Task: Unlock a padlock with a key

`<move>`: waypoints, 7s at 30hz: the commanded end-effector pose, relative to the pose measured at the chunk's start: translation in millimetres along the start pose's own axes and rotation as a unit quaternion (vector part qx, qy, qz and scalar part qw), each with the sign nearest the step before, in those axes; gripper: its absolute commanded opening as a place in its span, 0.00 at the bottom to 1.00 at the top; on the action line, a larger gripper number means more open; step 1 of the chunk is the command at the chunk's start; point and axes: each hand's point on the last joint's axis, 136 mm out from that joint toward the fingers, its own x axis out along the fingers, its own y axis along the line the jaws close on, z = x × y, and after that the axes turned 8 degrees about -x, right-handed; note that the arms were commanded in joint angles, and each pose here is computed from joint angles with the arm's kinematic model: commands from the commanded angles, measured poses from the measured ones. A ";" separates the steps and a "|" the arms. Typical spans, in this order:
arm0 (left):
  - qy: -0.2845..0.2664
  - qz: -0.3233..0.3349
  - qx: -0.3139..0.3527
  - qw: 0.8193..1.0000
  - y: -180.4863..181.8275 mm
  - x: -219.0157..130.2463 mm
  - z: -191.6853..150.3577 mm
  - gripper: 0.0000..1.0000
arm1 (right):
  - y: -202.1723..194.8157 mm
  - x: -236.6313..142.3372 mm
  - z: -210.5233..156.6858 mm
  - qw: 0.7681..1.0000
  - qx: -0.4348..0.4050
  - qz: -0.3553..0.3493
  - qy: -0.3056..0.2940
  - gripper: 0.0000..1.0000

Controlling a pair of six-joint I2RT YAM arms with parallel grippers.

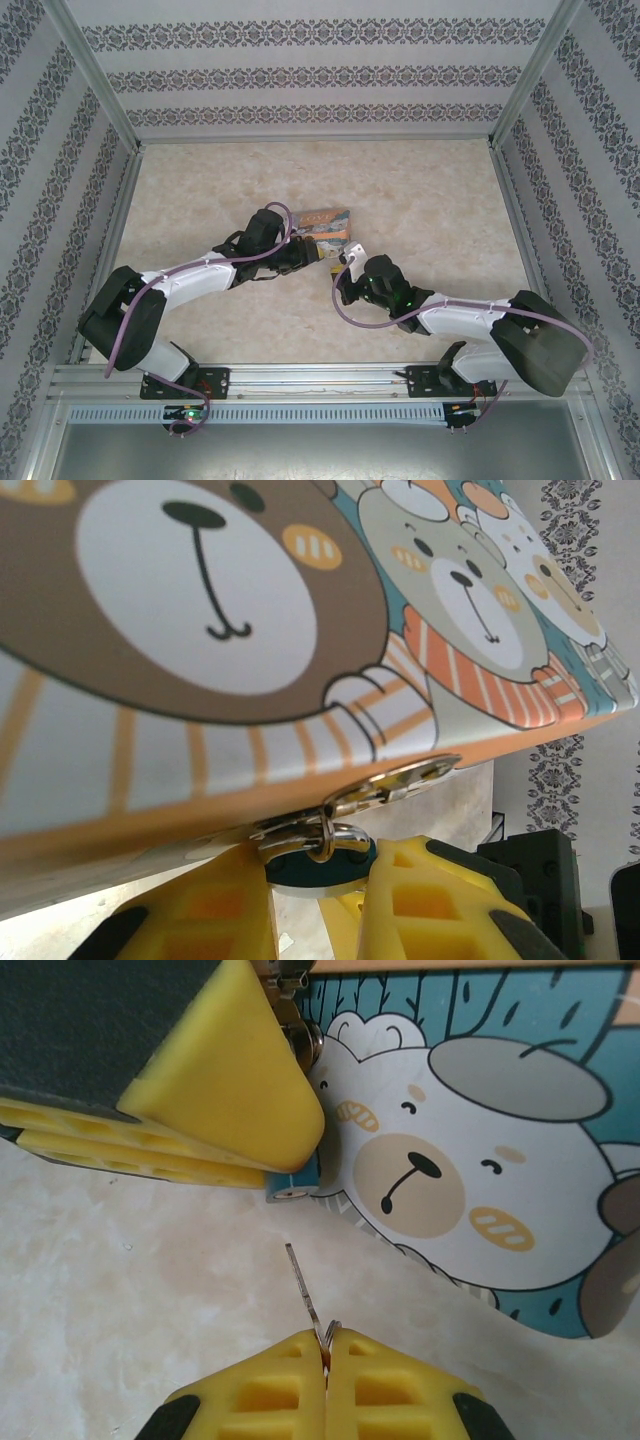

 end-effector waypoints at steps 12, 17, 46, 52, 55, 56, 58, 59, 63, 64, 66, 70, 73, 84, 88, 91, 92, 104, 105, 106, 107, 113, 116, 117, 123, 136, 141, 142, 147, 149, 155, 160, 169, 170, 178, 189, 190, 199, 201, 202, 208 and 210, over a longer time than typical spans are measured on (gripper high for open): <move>-0.001 -0.045 0.021 0.999 -28.6 0.9 3.9 0.18 | 1.7 1.8 25.1 0.999 0.012 0.000 -0.040 0.00; 0.000 -0.045 0.022 0.999 -27.8 1.3 3.1 0.18 | 0.9 2.8 26.3 0.999 0.013 -0.001 -0.041 0.00; -0.004 -0.042 0.022 0.999 -27.4 2.0 5.3 0.18 | -8.1 -1.9 4.3 0.999 0.021 -0.021 -0.016 0.00; -0.004 -0.042 0.021 0.999 -27.6 1.3 5.6 0.18 | -7.0 0.9 -0.9 1.000 0.023 -0.017 -0.008 0.00; -0.004 -0.043 0.021 0.999 -28.3 0.8 5.8 0.18 | -5.9 4.4 2.9 1.000 0.022 -0.014 -0.010 0.00; -0.005 -0.042 0.021 0.999 -28.2 0.8 5.9 0.18 | -5.6 5.6 4.4 1.000 0.022 -0.013 -0.012 0.00; -0.005 -0.042 0.021 0.999 -27.8 0.4 5.8 0.18 | -5.1 7.8 7.8 1.000 0.022 -0.012 -0.015 0.00; -0.005 -0.043 0.021 0.999 -28.5 0.2 5.9 0.18 | -5.0 8.8 8.9 1.000 0.021 -0.011 -0.016 0.00; -0.007 -0.043 0.021 0.999 -28.4 -0.3 6.0 0.18 | -3.9 11.5 15.0 1.000 0.021 -0.007 -0.023 0.00; -0.006 -0.042 0.021 0.999 -28.1 -0.4 5.8 0.18 | -3.5 11.6 16.7 0.999 0.020 -0.006 -0.025 0.00; -0.006 -0.041 0.020 0.999 -27.3 -0.4 5.5 0.18 | -2.9 10.9 18.8 0.999 0.019 -0.006 -0.028 0.00; -0.007 -0.041 0.020 0.999 -27.1 -0.4 5.5 0.18 | -4.4 8.3 20.6 0.999 0.019 -0.008 -0.032 0.00; -0.007 -0.041 0.020 0.999 -27.4 -0.4 5.5 0.18 | -5.3 6.3 21.2 0.999 0.021 -0.009 -0.034 0.00; -0.004 -0.042 0.019 0.999 -27.7 0.5 5.4 0.18 | -8.0 3.9 24.8 0.999 0.020 -0.016 -0.040 0.00; -0.005 -0.043 0.019 0.999 -28.9 -0.3 5.5 0.18 | -8.3 8.0 26.4 0.999 0.018 -0.017 -0.038 0.00; -0.004 -0.044 0.019 0.999 -28.8 -0.4 5.3 0.18 | -8.9 10.5 30.5 0.999 0.017 -0.018 -0.043 0.00; -0.004 -0.044 0.019 0.999 -28.7 -0.2 5.3 0.18 | -8.8 11.3 32.0 0.999 0.016 -0.018 -0.044 0.00; -0.004 -0.046 0.015 0.999 -29.4 -0.3 5.3 0.18 | -13.1 18.8 41.4 0.998 0.009 -0.029 -0.057 0.00; -0.004 -0.046 0.015 0.999 -29.5 0.0 5.3 0.18 | -12.1 18.8 42.8 0.998 0.008 -0.027 -0.060 0.00; -0.003 -0.047 0.015 0.999 -29.7 0.1 5.0 0.18 | -11.6 18.7 44.8 0.998 0.010 -0.024 -0.065 0.00; -0.004 -0.046 0.015 0.999 -29.5 0.1 5.3 0.18 | -10.5 18.7 46.9 0.997 0.012 -0.021 -0.069 0.00; -0.003 -0.047 0.013 0.999 -29.6 0.1 4.8 0.18 | -2.0 19.1 62.2 0.994 0.021 0.015 -0.103 0.00; -0.004 -0.047 0.012 0.999 -29.5 -0.7 4.8 0.18 | -4.1 22.5 58.8 0.995 0.015 0.012 -0.096 0.00; -0.004 -0.047 0.012 0.999 -29.6 -0.7 4.9 0.18 | -5.3 23.0 58.0 0.995 0.015 0.013 -0.096 0.00; -0.007 -0.050 0.009 0.999 -30.2 -1.3 5.0 0.18 | -5.1 23.7 62.0 0.993 0.039 0.049 -0.105 0.00; -0.012 -0.044 0.008 0.999 -21.9 -1.6 3.4 0.18 | -9.3 30.2 78.7 0.982 0.076 0.125 -0.118 0.00; -0.010 -0.034 0.011 0.999 -15.9 -0.7 1.9 0.18 | -12.3 31.1 84.6 0.980 0.081 0.135 -0.122 0.00; -0.010 -0.031 0.011 0.999 -14.3 -0.2 1.7 0.18 | -12.1 31.6 85.8 0.980 0.080 0.135 -0.123 0.00; -0.006 -0.026 0.008 1.000 -8.4 2.5 -0.5 0.18 | -13.8 35.3 93.5 0.980 0.078 0.134 -0.129 0.00; -0.005 -0.025 0.007 1.000 -7.3 3.4 -0.6 0.18 | -15.4 37.1 92.7 0.980 0.081 0.130 -0.127 0.00; -0.006 -0.022 0.000 1.000 -1.1 8.7 -0.2 0.18 | -21.5 41.1 74.4 0.984 0.090 0.110 -0.106 0.00; -0.002 -0.015 -0.004 1.000 6.0 16.3 0.3 0.18 | -25.9 42.5 54.4 0.987 0.095 0.096 -0.084 0.00; 0.002 -0.014 -0.017 1.000 17.1 32.3 1.9 0.18 | -31.2 45.1 18.0 0.989 0.116 0.082 -0.043 0.00; 0.002 -0.014 -0.018 1.000 18.7 34.3 2.2 0.18 | -31.7 45.3 15.0 0.989 0.118 0.081 -0.039 0.00; 0.007 -0.009 -0.025 1.000 27.5 43.3 1.6 0.24 | -33.8 48.2 -1.9 0.988 0.137 0.073 -0.017 0.00; -0.004 -0.002 -0.012 1.000 30.2 35.6 2.2 0.37 | -36.7 47.9 -22.9 0.986 0.153 0.059 0.006 0.00; -0.006 -0.002 -0.010 1.000 29.6 34.1 2.4 0.38 | -36.7 47.2 -24.1 0.986 0.154 0.058 0.007 0.00; -0.038 0.002 0.015 0.999 19.9 8.5 11.0 0.54 | -37.3 43.6 -25.7 0.986 0.160 0.055 0.007 0.00; -0.053 0.001 0.024 0.998 15.3 -1.9 14.6 0.57 | -37.1 43.4 -24.8 0.985 0.162 0.056 0.007 0.00; -0.059 0.000 0.028 0.998 12.9 -6.8 15.7 0.57 | -36.9 43.2 -25.0 0.985 0.163 0.056 0.007 0.00; -0.119 -0.021 0.064 0.991 -2.0 -46.1 24.1 0.64 | -34.0 41.3 -23.0 0.984 0.168 0.063 0.008 0.00; -0.141 -0.029 0.071 0.987 -3.9 -59.6 25.0 0.66 | -32.2 39.9 -20.5 0.982 0.174 0.068 0.007 0.00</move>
